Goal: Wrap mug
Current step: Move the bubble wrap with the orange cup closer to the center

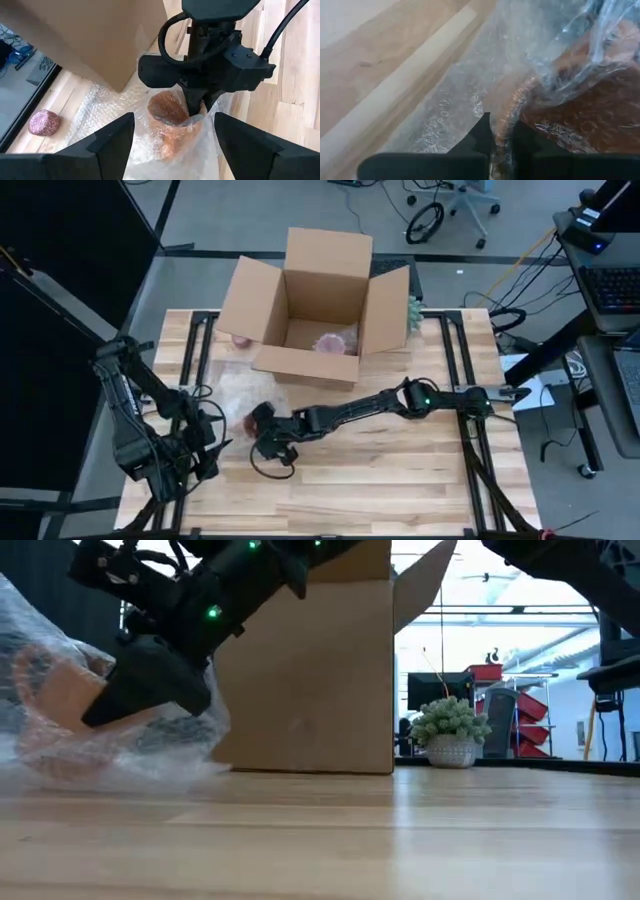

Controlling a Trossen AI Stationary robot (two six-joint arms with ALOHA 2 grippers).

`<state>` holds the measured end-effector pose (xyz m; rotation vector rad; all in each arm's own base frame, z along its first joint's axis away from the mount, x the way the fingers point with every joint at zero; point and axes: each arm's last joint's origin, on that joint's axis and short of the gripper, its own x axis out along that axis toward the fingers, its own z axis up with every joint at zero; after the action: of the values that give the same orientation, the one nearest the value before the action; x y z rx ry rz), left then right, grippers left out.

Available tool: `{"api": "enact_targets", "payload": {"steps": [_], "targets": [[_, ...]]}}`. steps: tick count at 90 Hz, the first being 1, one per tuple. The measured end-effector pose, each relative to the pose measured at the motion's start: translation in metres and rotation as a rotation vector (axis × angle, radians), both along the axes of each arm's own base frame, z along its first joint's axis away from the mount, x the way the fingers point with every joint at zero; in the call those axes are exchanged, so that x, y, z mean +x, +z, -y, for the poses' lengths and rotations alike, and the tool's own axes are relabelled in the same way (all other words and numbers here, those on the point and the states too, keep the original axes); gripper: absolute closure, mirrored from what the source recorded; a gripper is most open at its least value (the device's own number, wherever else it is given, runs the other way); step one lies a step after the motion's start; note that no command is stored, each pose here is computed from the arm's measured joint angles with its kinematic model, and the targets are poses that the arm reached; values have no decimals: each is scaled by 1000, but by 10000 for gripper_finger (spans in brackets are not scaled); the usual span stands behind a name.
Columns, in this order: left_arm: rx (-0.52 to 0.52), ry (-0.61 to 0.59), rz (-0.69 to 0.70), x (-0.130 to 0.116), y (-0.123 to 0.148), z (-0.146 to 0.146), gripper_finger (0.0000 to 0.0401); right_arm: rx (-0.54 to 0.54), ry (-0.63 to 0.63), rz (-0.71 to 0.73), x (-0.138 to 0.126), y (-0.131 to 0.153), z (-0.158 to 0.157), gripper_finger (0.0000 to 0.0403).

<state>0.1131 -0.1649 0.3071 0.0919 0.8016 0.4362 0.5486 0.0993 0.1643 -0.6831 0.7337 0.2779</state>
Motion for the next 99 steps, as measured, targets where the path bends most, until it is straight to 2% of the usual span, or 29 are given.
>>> {"api": "enact_targets", "payload": {"steps": [26, 44, 58, 83, 99], "targets": [[3, -1, 2, 0, 0, 0, 139, 11, -17, -202, -17, 21, -11, 396], [4, -2, 2, 0, 0, 0, 139, 121, -16, -341, -35, 33, -20, 397], [13, -7, 10, 0, 0, 0, 139, 149, -20, -419, -46, 34, -30, 397], [17, -8, 16, 0, 0, 0, 139, 123, 94, -499, -63, 35, -64, 398], [25, -13, 19, 1, 0, 0, 139, 73, 271, -502, -73, 34, -89, 398]]}}
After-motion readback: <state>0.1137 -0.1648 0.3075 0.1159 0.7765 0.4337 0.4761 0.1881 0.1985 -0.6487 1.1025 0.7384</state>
